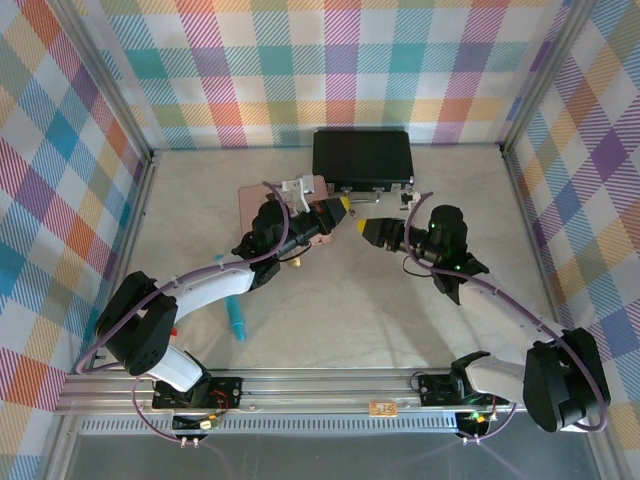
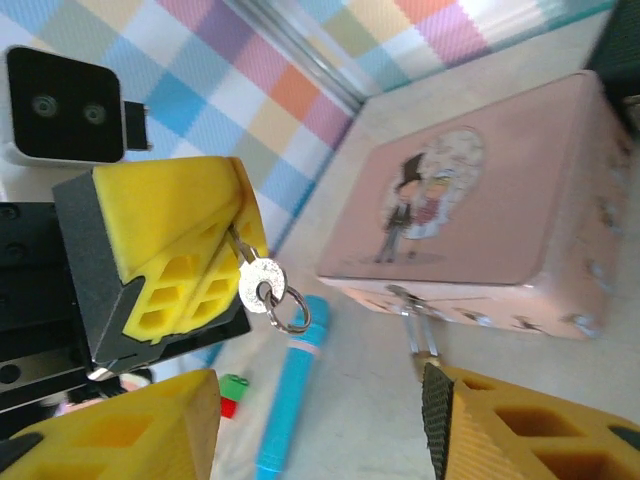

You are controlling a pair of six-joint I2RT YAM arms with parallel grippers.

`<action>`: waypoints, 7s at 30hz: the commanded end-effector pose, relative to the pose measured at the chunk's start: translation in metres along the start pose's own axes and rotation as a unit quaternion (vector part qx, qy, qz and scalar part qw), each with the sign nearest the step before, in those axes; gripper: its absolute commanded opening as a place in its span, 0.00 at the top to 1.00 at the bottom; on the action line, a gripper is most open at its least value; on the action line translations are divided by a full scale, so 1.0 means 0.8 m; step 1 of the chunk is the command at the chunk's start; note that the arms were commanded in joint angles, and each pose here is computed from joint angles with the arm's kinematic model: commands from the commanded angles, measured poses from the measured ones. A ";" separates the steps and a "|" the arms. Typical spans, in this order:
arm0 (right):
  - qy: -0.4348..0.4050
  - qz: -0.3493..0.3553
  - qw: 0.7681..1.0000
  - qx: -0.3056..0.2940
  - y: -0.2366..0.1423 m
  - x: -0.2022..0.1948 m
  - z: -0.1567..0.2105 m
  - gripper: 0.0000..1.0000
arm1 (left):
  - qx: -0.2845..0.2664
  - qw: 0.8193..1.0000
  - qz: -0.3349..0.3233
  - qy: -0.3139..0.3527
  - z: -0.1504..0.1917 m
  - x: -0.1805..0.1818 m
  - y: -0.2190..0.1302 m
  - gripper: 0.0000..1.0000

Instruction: Unlock the padlock with the key

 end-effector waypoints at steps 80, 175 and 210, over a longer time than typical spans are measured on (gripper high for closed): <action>-0.015 -0.105 0.994 0.017 0.018 0.043 -0.014 0.62 | -0.015 0.998 0.056 -0.019 -0.016 -0.029 -0.017 1.00; 0.017 0.057 0.997 0.047 0.023 -0.048 0.025 1.00 | 0.248 0.900 -0.357 -0.028 0.141 0.188 -0.181 0.37; 0.013 0.078 0.996 0.035 0.007 -0.058 0.034 1.00 | 0.269 0.888 -0.373 -0.009 0.216 0.265 -0.132 0.80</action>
Point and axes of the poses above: each hand's point on the last joint's axis, 136 mm out from that joint toward the fingers, its own y axis out along the fingers, its own x axis along the line the jaws close on, z = x × y, the point moved 1 cm from there along -y, back along the fingers, and after that the axes turned 15 degrees about y, right-handed, at the moved point
